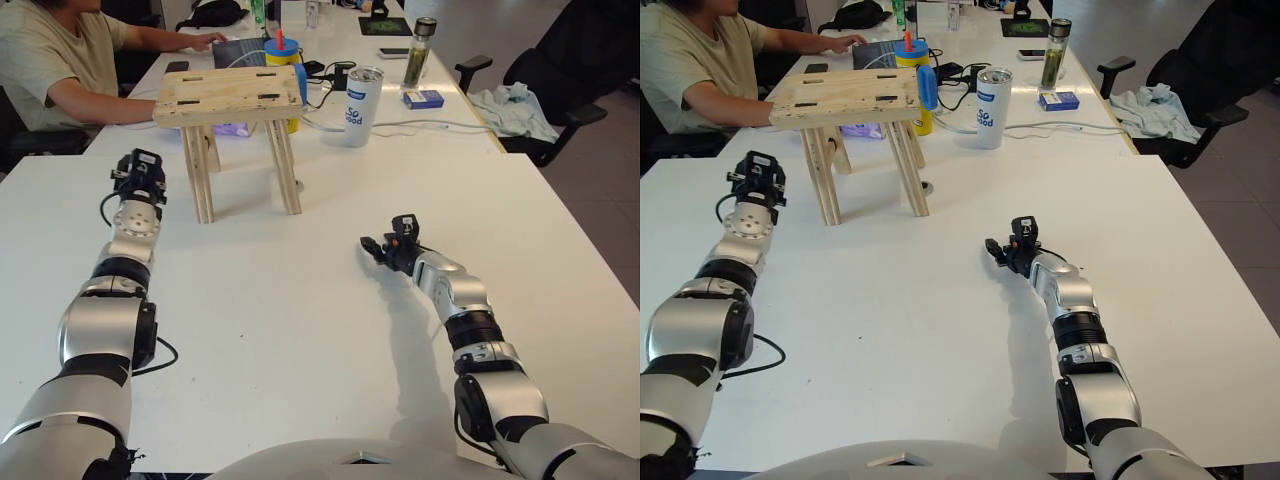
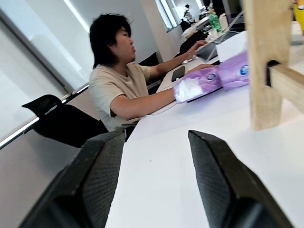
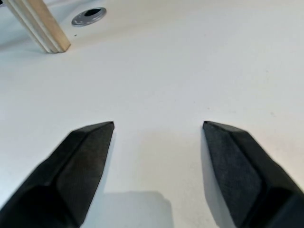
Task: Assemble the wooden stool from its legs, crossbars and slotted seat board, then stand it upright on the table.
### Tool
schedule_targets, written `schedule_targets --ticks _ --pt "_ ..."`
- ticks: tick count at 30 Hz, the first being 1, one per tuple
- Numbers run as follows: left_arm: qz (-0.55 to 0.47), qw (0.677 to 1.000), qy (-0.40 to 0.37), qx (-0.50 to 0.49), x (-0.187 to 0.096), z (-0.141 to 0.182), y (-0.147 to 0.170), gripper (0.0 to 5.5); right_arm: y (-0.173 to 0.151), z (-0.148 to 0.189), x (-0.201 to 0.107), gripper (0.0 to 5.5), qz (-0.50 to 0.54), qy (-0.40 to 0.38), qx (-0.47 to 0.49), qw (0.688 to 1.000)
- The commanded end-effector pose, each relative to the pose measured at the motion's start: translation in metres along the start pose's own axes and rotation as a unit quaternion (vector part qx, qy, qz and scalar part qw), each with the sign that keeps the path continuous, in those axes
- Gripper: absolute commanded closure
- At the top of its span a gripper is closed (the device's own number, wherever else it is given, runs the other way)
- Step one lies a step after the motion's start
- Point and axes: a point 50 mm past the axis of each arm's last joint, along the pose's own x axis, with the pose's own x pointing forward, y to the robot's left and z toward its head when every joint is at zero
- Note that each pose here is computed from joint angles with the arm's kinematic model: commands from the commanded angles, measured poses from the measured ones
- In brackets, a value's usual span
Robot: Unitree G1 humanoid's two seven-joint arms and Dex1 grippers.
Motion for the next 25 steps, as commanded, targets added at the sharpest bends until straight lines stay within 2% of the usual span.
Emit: schedule_targets --ticks 1,6,9,14,19,25 --pt "0.037 0.997 -0.012 -0.073 -0.009 -0.013 0.001 3.05 0.004 -0.004 0.003 2.00 0.001 -0.014 0.011 1.000" --pt "0.000 0.991 -0.053 -0.125 -0.029 -0.018 -0.045 3.05 0.001 0.014 0.001 2.00 -0.025 -0.092 0.001 0.995" --pt "-0.053 0.985 -0.082 -0.141 -0.047 -0.010 -0.084 3.05 -0.006 0.021 0.000 2.00 -0.051 -0.121 0.002 0.991" --pt "-0.111 0.966 -0.097 -0.214 -0.076 0.011 -0.128 3.05 -0.017 0.039 -0.003 2.00 -0.079 -0.176 0.016 0.981" --pt "-0.112 0.960 -0.108 -0.233 -0.094 0.029 -0.142 3.05 -0.017 0.047 -0.001 2.00 -0.093 -0.200 0.020 0.975" --pt "-0.116 0.956 -0.113 -0.244 -0.090 0.045 -0.139 3.05 -0.005 0.063 0.007 2.00 -0.080 -0.221 -0.007 0.972"
